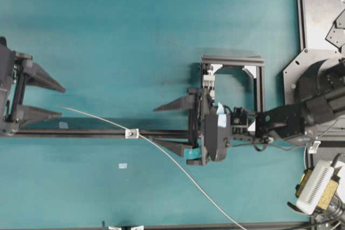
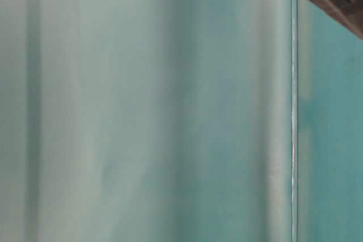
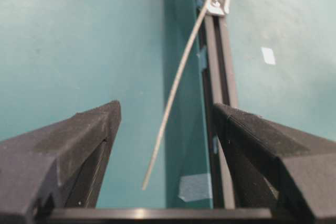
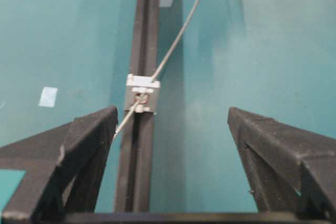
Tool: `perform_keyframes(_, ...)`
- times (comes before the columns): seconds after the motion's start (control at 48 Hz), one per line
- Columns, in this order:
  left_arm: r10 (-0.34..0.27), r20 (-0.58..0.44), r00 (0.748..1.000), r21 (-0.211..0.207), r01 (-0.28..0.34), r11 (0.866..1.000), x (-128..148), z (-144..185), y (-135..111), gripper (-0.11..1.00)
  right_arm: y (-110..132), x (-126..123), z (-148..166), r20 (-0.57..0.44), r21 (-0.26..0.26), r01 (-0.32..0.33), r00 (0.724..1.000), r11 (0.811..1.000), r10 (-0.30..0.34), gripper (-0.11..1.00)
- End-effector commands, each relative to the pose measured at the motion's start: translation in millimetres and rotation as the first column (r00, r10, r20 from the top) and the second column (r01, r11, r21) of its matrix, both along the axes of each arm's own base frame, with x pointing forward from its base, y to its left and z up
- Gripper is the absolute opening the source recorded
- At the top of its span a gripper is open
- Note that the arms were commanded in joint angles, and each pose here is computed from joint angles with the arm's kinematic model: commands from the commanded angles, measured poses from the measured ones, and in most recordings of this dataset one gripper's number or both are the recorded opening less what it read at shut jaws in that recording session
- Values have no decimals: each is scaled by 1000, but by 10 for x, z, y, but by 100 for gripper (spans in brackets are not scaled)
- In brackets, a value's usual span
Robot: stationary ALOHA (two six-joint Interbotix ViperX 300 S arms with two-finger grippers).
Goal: Insert the wire into the hole on the right side and pull it with the left arm.
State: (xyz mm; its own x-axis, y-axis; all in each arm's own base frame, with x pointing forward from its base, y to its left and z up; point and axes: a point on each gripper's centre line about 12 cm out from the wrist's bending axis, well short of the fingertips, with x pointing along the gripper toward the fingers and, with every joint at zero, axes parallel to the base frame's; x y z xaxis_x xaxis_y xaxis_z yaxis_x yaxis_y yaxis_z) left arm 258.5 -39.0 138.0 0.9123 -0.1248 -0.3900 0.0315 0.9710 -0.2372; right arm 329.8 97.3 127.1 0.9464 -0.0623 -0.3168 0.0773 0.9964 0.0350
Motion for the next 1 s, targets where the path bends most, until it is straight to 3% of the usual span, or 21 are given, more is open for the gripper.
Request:
perform_keyframes(0.0,16,31,999,0,-16,1000,33,87,46,93,-39,11,148,46,7,9,999,1000,-10,92)
perform_keyframes(0.375,32,67,997,84,-37,996,74,159,184,93,-190,4,341,88,-81,22,996,996,-15,92)
perform_keyframes(0.562,60,72,996,87,-66,994,92,173,261,93,-288,23,355,91,-78,53,995,996,-45,92)
perform_keyframes(0.979,47,78,996,142,-58,988,97,177,290,93,-391,41,349,88,-60,88,993,994,-83,92)
